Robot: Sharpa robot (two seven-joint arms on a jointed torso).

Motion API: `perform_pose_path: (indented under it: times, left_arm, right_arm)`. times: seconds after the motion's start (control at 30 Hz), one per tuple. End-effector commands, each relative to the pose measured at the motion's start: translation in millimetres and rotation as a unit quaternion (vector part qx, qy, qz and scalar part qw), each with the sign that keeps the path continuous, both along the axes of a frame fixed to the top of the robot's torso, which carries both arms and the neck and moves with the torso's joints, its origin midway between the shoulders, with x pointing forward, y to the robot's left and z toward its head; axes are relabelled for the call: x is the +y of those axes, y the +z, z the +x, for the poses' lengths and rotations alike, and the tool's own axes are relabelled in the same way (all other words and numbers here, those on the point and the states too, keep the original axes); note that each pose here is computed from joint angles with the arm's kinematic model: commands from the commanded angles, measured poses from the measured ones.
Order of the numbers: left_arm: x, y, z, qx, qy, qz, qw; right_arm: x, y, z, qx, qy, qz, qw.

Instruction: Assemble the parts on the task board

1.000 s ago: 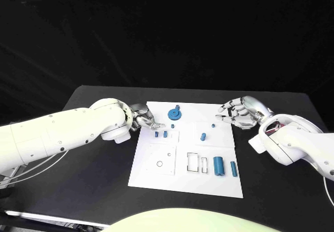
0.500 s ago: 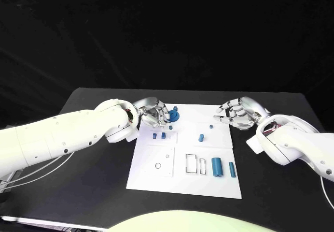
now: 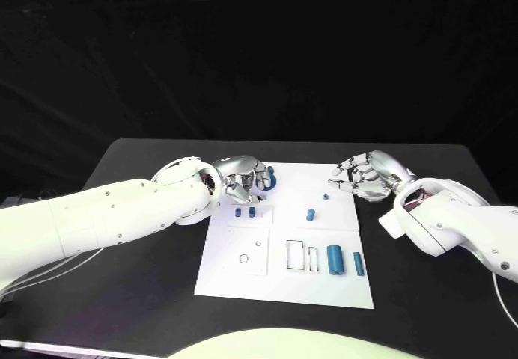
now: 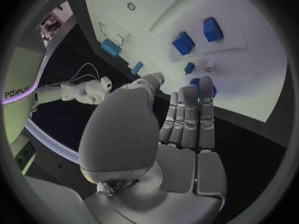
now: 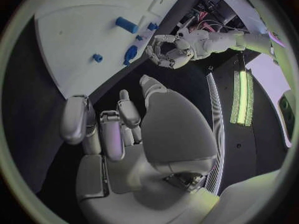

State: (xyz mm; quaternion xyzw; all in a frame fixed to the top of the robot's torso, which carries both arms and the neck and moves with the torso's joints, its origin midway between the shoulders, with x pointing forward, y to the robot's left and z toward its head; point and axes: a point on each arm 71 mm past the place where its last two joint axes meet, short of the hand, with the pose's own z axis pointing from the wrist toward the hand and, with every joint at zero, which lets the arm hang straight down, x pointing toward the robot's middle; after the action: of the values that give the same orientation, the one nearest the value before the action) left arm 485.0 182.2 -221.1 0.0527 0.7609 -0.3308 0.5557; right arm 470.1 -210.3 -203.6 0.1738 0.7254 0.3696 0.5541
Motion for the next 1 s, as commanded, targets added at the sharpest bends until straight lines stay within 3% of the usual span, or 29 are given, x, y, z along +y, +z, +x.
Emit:
perform_pose_path:
  times: [0.03,0.4,0.7,1.0]
  left_arm:
    - [-3.6,-3.0,1.0,-0.019,-0.029,0.038,0.999]
    - [-5.7,-11.4,12.5,-0.020,-0.022,0.070,0.997]
    - [-9.1,-18.7,15.6,-0.007,-0.028,0.095,0.995]
    - [-15.3,-21.2,17.4,-0.009,-0.036,0.096,0.995]
  right_arm:
    - [1,0.9,-0.2,-0.008,0.005,0.001,1.000]
    - [2,1.1,0.1,-0.010,0.004,0.002,1.000]
    - [1,1.6,0.5,-0.014,0.001,0.003,1.000]
    - [1,2.7,1.2,-0.019,-0.002,0.014,1.000]
